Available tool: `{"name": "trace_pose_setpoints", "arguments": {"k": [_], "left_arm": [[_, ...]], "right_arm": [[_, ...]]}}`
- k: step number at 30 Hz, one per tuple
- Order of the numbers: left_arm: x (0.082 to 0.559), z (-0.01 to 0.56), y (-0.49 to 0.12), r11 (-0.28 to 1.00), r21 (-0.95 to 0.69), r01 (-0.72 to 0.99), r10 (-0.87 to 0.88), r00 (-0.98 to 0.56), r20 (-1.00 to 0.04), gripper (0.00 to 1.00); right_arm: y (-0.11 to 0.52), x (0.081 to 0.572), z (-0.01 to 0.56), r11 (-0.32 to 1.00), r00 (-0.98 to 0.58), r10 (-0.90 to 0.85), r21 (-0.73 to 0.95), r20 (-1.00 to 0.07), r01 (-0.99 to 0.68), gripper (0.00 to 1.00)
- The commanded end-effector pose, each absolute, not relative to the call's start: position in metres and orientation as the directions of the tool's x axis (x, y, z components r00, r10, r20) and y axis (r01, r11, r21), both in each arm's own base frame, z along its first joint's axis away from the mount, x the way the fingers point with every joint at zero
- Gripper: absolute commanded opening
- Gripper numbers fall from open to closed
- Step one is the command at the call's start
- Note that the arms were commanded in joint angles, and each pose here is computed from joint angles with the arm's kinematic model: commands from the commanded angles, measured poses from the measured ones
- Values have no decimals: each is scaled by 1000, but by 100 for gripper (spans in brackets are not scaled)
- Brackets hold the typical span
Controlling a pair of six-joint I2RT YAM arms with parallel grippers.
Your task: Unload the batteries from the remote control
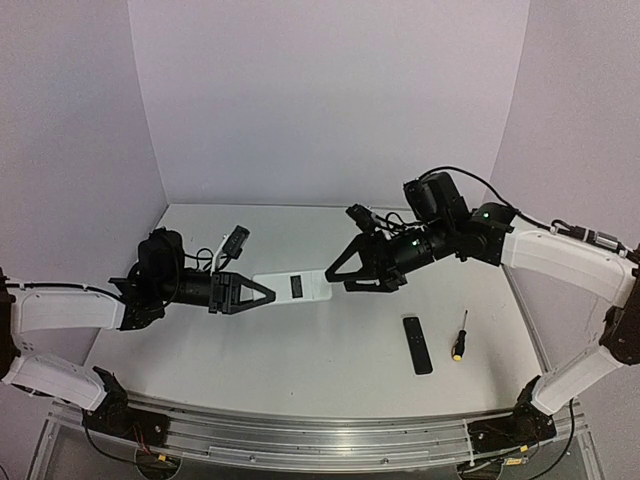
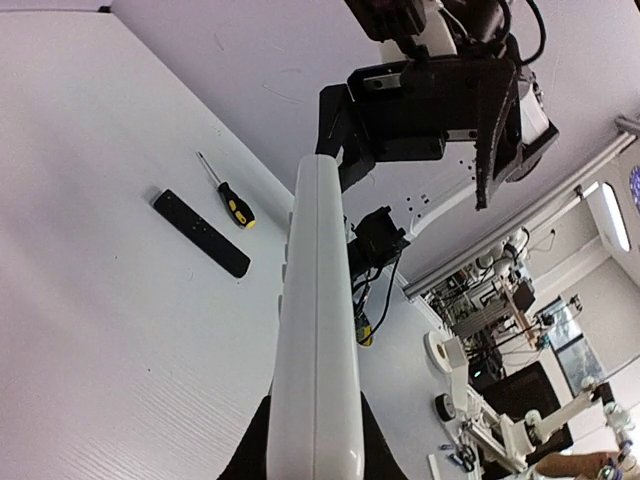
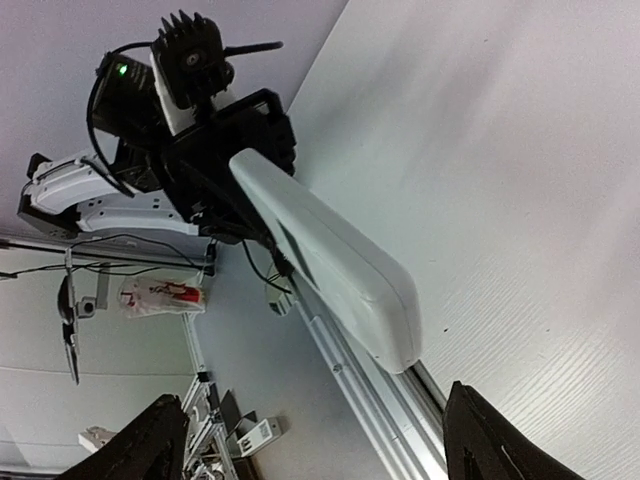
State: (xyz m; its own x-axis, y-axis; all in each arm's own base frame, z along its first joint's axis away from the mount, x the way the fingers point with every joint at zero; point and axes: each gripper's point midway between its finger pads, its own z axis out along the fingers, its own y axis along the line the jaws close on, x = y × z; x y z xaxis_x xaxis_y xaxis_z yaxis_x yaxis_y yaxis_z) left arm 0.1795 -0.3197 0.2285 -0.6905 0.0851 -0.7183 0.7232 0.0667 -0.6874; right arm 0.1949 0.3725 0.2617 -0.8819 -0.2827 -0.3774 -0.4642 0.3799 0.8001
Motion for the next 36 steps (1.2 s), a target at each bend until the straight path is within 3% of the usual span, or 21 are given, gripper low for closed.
{"name": "trace_pose_setpoints", "arguments": {"k": [1,9,17,20,26,31,36], "left_arm": [[181,250,-313,77,-762,643,-44,-761,-647,0],[173,252,-315,65,-785,616,-32,-785,-619,0],[173,252,-320,61,-792,608,-26,-792,-610,0],[171,255,-322,46,-789,612,-22,-789,-613,0],[166,259,-323,14,-782,623,-15,-782,-623,0],[162,263,-320,4,-770,638,-18,-769,-638,0],[162,262,-317,23,-770,637,-23,-770,-638,0]], "right_arm": [[375,216,248,454,-839,-203,711,-504,-537,81],[393,224,248,436,-791,-149,679,-594,-591,75],[411,219,245,382,-799,-174,708,-576,-594,55],[413,218,242,381,-803,-181,712,-568,-589,43],[410,220,235,405,-806,-174,705,-565,-582,9],[397,223,225,468,-811,-151,681,-566,-563,8],[388,222,219,511,-820,-166,664,-547,-546,16]]}}
